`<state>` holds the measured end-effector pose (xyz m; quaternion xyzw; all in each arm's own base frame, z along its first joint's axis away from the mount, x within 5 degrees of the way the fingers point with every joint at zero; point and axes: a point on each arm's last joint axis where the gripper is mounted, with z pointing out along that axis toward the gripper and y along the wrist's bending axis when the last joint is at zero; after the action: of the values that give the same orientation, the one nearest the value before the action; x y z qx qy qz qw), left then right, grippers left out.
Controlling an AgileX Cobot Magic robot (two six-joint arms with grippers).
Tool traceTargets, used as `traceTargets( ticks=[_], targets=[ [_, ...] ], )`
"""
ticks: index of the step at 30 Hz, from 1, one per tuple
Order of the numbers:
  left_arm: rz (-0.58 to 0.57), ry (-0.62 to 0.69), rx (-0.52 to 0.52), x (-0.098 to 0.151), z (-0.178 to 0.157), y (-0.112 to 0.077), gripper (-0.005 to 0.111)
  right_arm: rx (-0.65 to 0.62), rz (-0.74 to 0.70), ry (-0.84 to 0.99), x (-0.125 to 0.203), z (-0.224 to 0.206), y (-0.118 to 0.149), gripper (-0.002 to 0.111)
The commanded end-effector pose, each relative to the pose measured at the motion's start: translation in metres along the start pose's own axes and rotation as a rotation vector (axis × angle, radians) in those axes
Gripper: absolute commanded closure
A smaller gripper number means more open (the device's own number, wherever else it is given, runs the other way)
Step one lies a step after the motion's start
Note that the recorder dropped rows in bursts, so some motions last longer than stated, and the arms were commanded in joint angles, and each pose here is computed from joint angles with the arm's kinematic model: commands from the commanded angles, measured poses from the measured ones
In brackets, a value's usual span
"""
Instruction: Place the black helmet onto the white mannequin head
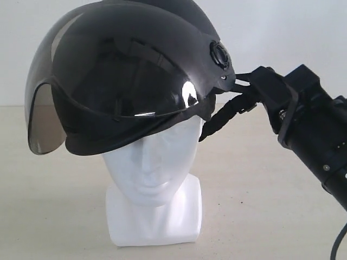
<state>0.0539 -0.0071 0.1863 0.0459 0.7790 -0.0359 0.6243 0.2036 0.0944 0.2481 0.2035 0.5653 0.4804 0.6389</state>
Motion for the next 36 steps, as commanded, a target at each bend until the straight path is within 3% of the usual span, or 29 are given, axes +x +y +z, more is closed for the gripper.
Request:
traceTargets(
  ticks=[1, 18, 36],
  targets=[
    [-0.008, -0.002, 0.0, 0.001, 0.0, 0.0, 0.102, 0.103, -0.002, -0.097, -0.01, -0.013, -0.014, 0.108],
    [-0.008, -0.002, 0.0, 0.001, 0.0, 0.0, 0.102, 0.113, -0.09, -0.091, -0.01, -0.014, -0.015, 0.108],
    [-0.008, -0.002, 0.0, 0.001, 0.0, 0.0, 0.102, 0.226, -0.248, 0.009, -0.002, -0.021, -0.029, 0.108]
  ],
)
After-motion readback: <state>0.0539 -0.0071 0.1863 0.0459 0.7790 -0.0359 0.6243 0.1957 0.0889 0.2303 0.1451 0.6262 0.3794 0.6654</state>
